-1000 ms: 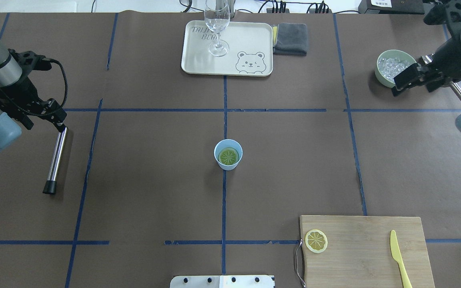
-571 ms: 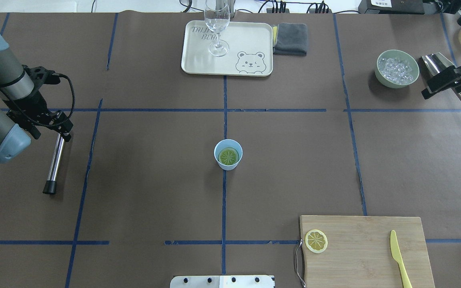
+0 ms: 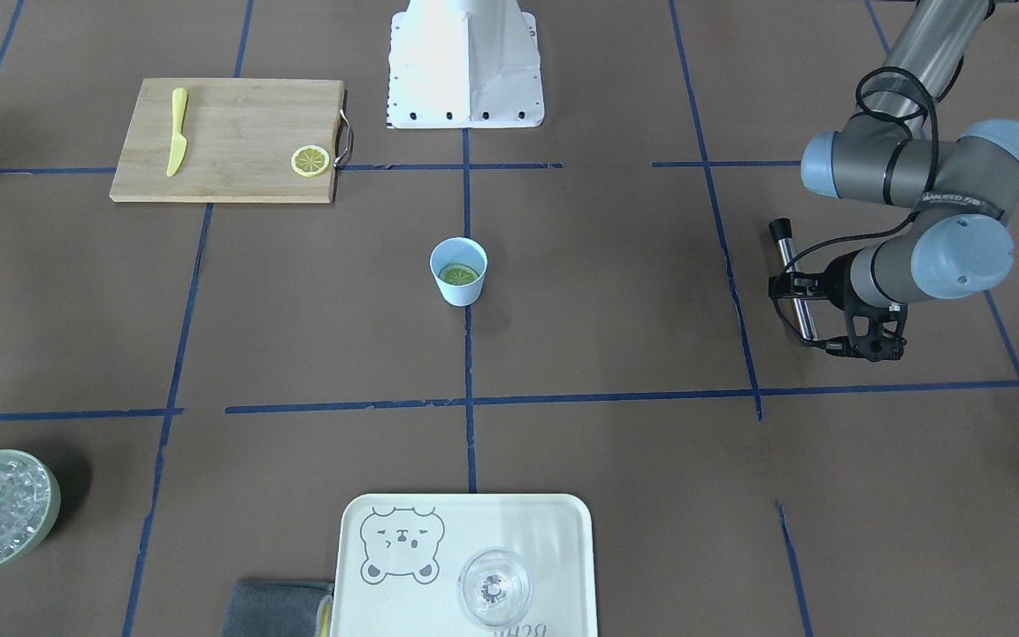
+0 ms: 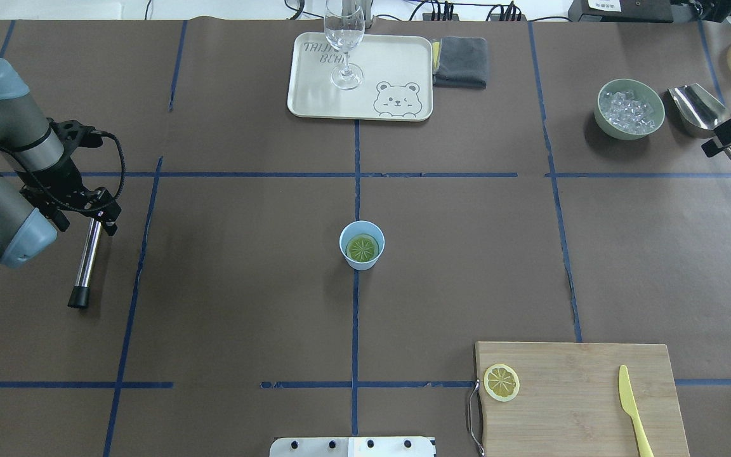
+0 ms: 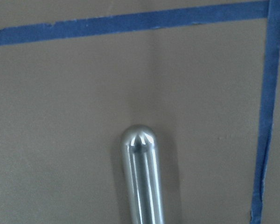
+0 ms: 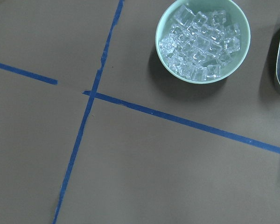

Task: Squeeze lemon into cup
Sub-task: 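Grasp the upright steel muddler with the left gripper and lift it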

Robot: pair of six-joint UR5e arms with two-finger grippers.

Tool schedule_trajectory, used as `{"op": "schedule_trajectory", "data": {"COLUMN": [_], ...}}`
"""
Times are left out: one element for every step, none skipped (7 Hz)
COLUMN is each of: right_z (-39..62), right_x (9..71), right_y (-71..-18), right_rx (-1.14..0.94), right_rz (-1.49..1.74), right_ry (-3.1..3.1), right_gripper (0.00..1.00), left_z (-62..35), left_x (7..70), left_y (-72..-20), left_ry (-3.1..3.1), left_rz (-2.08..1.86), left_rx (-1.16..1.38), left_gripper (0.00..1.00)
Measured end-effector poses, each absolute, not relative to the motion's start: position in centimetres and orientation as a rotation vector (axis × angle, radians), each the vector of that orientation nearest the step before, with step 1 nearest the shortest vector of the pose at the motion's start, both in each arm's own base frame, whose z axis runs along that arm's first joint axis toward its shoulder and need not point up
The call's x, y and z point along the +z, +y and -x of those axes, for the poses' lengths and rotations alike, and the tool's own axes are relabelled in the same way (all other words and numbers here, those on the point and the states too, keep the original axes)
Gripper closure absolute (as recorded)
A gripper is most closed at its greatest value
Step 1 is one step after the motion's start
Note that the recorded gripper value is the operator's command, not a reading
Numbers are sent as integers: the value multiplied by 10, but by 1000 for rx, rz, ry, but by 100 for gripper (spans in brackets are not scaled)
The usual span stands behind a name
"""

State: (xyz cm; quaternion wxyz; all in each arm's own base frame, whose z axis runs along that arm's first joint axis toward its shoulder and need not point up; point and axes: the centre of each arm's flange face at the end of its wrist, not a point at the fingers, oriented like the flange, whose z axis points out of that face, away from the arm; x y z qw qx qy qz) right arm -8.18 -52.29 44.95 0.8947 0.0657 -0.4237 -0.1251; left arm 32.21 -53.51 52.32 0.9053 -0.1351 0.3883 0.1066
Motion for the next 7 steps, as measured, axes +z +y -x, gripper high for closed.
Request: {"op": "schedule_trajectory", "data": {"right_z": [81,81,81,81,81,80,80], "right_x": [450,451,452,452,452,452,452], "right_y": [-523,-523,-523,-522,-522,-522,-522], "right_rx": [-259,-259,-258,-258,-257,-256,-256], "right_rz": [-135,-134,-133,-132,-133,-133,-134], "right_ry": [-879,-879,-879,-879,-879,-878,-878], "right_gripper": [0,0,0,0,0,0,0], "left_z": [-324,-326,-327,-329,-332,-333,-334], "left_x": [524,524,525,527,531,535,537], "left_y": [-535,-534,-533,-533,-533,-533,-534], "left_ry": [800,798,797,795,796,798,799], "left_rz": [285,288,291,293,292,288,286], "left_rx": [214,212,213,214,219,223,224], "left_gripper": [0,0,0,0,0,4,25]}}
